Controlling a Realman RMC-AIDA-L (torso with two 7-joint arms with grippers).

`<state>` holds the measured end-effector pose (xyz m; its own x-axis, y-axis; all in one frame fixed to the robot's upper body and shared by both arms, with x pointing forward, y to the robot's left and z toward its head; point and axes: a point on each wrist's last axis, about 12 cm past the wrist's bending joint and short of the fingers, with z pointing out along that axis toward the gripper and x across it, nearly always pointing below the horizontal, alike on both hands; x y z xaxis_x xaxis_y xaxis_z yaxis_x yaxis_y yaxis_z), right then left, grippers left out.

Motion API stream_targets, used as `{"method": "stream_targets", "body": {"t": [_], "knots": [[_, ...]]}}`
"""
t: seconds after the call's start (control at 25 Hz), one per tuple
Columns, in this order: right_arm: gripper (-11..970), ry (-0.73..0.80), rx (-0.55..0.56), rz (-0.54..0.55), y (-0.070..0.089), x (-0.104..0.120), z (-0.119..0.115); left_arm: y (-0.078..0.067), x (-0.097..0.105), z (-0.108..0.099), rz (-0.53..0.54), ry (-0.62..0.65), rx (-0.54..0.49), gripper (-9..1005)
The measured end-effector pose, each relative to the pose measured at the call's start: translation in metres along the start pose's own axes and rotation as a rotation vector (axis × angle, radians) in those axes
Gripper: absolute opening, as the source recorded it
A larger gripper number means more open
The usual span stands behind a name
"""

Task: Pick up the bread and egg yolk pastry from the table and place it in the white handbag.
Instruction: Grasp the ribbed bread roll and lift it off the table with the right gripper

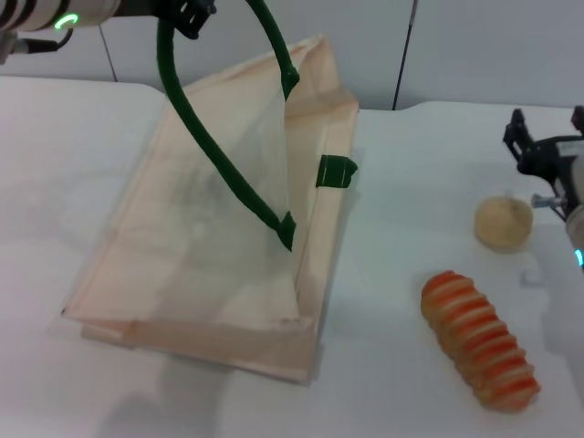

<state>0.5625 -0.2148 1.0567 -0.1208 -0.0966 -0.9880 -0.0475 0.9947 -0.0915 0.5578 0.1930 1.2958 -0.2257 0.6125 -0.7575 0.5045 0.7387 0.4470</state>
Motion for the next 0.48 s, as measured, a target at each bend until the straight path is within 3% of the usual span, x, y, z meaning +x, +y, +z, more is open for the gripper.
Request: {"method": "stream_targets", "body": {"t": [0.2, 0.48], "knots": [[786, 0.061, -0.057, 0.075, -0.009, -0.014, 0.004, 0.0, 0.001, 0.0, 0.001, 0.008, 0.003, 138], [786, 0.105, -0.171, -0.023, -0.006, -0.035, -0.002, 0.0, 0.001, 0.0, 0.001, 0.009, 0.001, 139]]}}
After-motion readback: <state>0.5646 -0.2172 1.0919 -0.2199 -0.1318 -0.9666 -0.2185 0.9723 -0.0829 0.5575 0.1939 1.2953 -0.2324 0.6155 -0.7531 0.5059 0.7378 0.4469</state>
